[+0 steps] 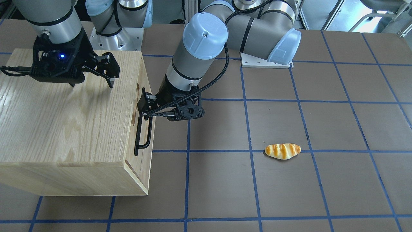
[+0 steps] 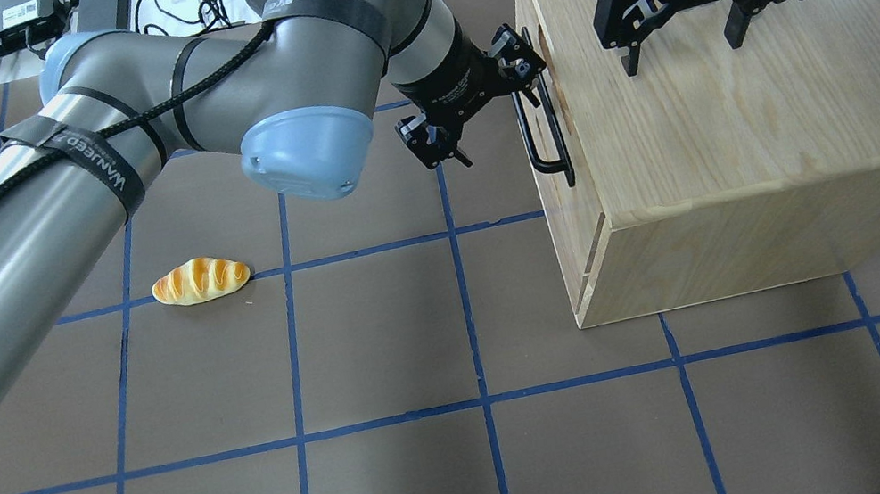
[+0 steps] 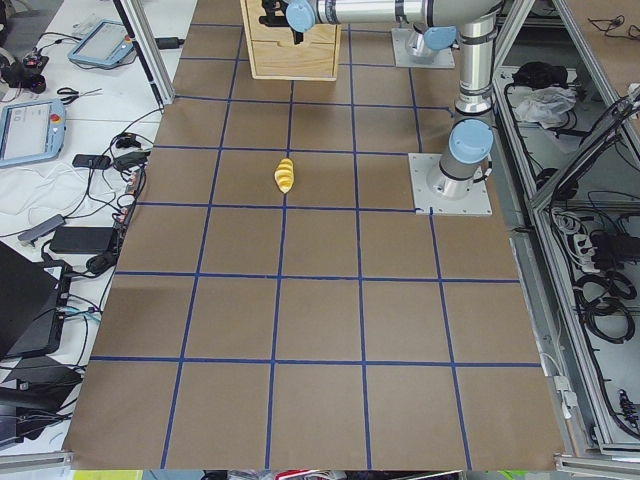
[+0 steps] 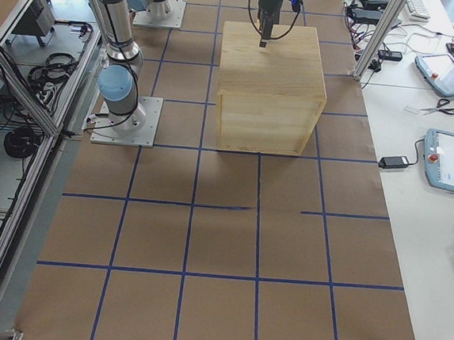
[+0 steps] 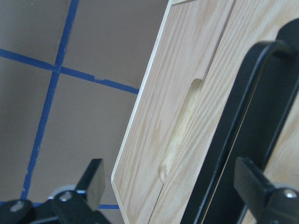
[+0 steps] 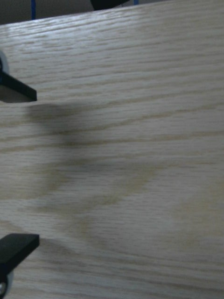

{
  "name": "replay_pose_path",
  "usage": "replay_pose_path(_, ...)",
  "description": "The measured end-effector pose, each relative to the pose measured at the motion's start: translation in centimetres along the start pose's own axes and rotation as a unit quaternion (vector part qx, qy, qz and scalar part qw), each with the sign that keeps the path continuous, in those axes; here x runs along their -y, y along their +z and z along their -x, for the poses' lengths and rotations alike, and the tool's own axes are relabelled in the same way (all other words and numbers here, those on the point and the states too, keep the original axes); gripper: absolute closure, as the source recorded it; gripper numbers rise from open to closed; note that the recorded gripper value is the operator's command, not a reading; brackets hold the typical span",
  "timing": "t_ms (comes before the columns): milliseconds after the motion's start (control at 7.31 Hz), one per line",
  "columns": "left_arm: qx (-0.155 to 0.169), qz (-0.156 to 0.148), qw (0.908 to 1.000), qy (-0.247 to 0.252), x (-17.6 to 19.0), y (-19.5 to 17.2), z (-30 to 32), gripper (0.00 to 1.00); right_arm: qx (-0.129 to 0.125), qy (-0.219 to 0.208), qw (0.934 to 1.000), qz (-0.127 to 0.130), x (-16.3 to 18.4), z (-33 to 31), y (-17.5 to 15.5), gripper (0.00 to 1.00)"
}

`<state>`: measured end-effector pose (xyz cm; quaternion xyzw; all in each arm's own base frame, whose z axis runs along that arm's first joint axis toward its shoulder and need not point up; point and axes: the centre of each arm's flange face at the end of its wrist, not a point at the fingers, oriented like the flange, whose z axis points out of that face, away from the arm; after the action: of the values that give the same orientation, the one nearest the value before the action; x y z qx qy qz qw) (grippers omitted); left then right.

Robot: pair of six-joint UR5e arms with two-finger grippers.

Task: Open upper drawer

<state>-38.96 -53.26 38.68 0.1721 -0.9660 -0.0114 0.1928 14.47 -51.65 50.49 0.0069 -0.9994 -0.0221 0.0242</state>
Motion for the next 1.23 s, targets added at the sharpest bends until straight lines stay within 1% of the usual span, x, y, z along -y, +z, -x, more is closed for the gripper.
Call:
replay_pose_path(274, 0.002, 0.002, 1.0000, 0.007, 0.11, 0.35, 0.07, 0.00, 0.000, 0.000, 1.0000, 0.000, 0.00, 0.00, 0.00, 0.00)
replay_pose_path(684, 0.004, 0.004, 0.9992, 0.040, 0.22, 0.69, 0.17, 0.00, 0.000, 0.000, 1.0000, 0.000, 0.01, -0.02, 0.00, 0.00)
replay_pose_path(958, 0.003, 0.004, 0.9960, 0.090, 0.45, 0.41, 0.41, 0.00, 0.000, 0.000, 1.0000, 0.000, 0.00, 0.00, 0.00, 0.00)
replay_pose_path(1232, 0.004, 0.004, 0.9928, 0.120, 0.59, 0.41, 0.56, 0.00, 0.000, 0.000, 1.0000, 0.000, 0.00, 0.00, 0.02, 0.00)
